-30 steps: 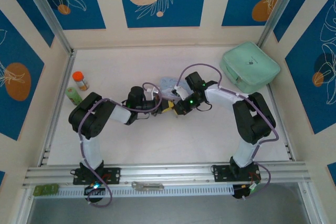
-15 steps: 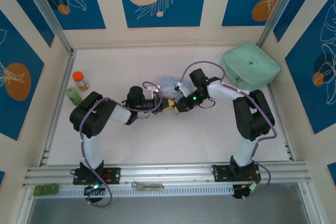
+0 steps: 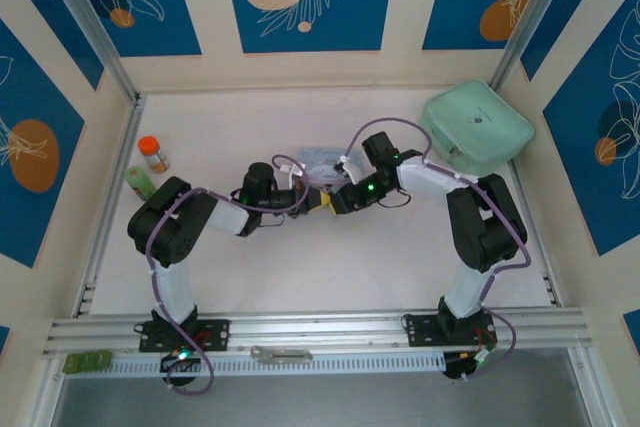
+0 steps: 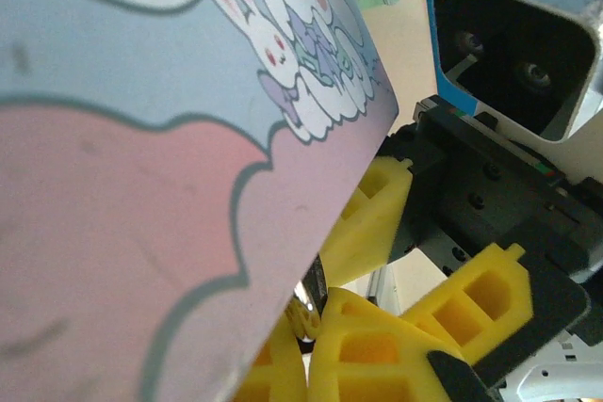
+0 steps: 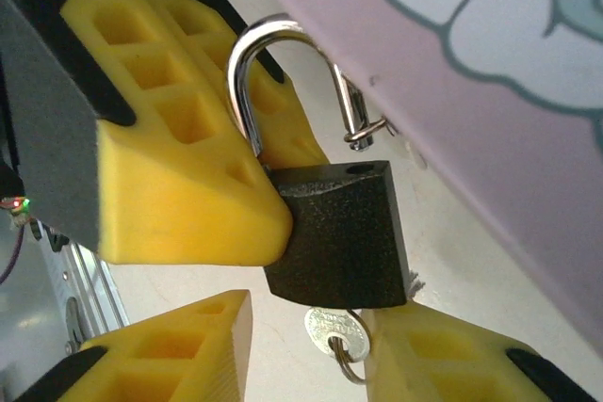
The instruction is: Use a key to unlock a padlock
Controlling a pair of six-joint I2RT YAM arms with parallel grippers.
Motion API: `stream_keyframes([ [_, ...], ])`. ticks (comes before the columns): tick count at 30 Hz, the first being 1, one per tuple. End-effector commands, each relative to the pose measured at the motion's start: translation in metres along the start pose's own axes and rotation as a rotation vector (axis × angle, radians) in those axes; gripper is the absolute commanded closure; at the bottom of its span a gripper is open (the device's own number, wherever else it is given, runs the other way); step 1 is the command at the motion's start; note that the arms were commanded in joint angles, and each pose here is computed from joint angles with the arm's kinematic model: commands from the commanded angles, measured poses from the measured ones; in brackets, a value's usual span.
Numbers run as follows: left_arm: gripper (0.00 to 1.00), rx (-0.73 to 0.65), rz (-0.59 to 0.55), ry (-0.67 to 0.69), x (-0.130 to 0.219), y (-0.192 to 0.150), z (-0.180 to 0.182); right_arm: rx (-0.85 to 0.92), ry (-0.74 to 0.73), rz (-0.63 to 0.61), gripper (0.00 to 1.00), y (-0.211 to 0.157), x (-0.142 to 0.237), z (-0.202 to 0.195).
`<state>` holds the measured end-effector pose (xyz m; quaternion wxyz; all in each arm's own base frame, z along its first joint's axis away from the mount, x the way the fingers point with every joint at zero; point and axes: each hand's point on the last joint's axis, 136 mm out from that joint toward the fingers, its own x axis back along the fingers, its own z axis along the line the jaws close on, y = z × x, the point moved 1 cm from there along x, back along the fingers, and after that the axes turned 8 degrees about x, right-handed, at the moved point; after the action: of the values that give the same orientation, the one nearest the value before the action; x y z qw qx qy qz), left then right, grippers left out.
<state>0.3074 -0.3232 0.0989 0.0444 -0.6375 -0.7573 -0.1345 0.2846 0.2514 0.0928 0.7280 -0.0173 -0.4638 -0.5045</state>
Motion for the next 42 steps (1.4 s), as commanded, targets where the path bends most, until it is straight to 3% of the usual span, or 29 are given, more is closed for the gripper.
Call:
stream_keyframes([
  [1,1.0,0.024,0.046,0.041,-0.002,-0.014,0.009,0.076,0.038,-0.089,0.56,0.02,0.015,0.023],
  [6,1.0,0.015,0.039,0.082,-0.001,-0.016,0.021,0.071,-0.044,-0.111,0.54,0.019,0.027,0.018],
  [15,1.0,-0.022,0.04,0.182,0.004,-0.021,0.042,0.042,-0.17,-0.255,0.49,0.027,0.063,0.016],
  [25,1.0,-0.025,0.036,0.226,0.008,-0.025,0.052,0.04,-0.234,-0.256,0.49,0.027,0.061,0.016],
  [33,0.72,-0.007,-0.018,0.211,0.016,-0.02,0.045,0.094,-0.32,-0.209,0.48,0.02,0.049,0.024],
  [42,0.71,0.018,-0.077,0.137,0.018,-0.008,0.036,0.108,-0.363,-0.203,0.48,0.017,0.045,0.027],
])
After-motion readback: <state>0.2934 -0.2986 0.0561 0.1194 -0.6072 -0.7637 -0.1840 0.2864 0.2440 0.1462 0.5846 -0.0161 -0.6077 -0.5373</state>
